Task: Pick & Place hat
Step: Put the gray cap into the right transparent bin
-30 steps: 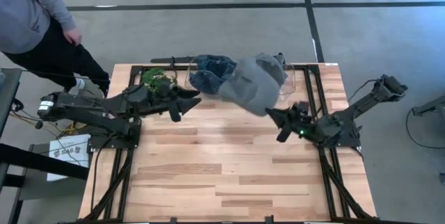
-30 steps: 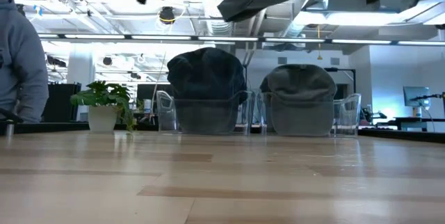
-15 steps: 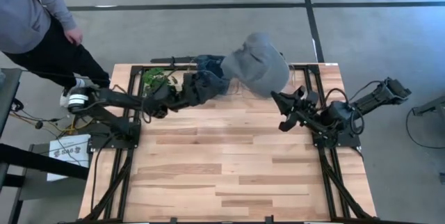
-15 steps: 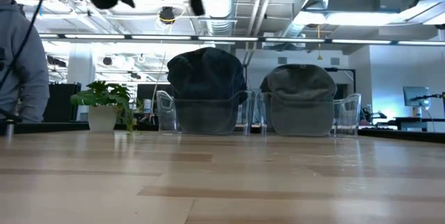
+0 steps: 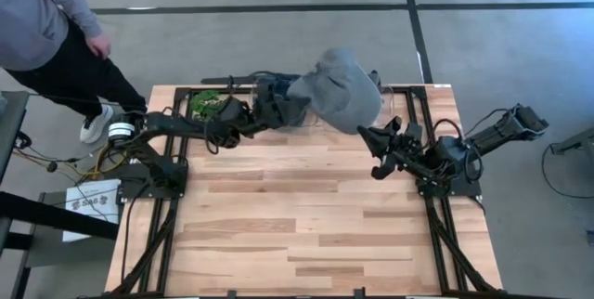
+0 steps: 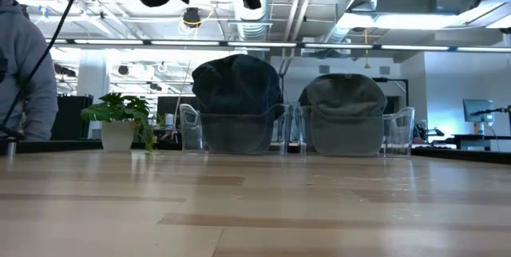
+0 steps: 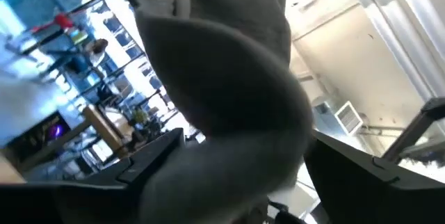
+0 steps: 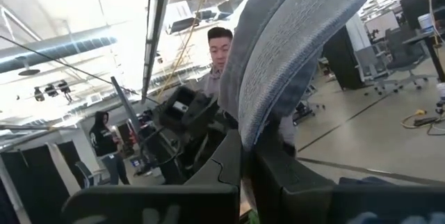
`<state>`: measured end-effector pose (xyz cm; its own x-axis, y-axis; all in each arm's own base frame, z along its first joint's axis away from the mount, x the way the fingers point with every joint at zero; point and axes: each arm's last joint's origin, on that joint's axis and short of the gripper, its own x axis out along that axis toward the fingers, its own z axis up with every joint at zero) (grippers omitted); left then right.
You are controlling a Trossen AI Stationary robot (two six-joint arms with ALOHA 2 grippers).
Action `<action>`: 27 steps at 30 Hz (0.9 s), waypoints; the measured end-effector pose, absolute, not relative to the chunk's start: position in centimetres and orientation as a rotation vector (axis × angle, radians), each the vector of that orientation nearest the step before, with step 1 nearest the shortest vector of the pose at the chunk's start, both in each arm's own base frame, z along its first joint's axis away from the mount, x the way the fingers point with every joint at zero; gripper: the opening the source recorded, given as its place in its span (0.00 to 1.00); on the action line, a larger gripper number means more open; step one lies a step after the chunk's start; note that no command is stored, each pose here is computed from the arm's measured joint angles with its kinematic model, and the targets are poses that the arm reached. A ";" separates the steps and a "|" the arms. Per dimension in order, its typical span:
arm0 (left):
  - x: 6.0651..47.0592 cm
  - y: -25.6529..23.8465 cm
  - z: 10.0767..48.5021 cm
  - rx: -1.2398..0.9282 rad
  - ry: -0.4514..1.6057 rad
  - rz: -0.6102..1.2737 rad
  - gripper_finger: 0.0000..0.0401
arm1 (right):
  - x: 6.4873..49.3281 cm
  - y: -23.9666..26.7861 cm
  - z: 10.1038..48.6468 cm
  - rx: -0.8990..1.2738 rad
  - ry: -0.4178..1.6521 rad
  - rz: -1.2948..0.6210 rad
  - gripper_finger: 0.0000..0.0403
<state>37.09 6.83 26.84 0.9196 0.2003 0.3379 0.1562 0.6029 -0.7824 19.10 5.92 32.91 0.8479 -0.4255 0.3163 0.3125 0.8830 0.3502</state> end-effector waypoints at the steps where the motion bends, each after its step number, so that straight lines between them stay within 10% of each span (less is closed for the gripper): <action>1: 37.2 6.9 27.1 -0.906 -0.424 0.021 0.70 | 19.1 5.9 32.9 0.292 -0.396 -0.396 0.01; 8: 38.0 6.9 29.1 -0.786 -0.403 -0.026 0.54 | 19.2 5.9 32.5 0.316 -0.363 -0.432 0.01; 16: 38.5 7.1 29.2 -0.754 -0.305 -0.060 0.06 | 19.4 5.9 32.0 0.297 -0.321 -0.446 0.08; 27: 37.8 8.4 29.3 -0.819 -0.142 -0.315 0.02 | 17.0 5.7 31.1 0.342 -0.152 -0.430 0.44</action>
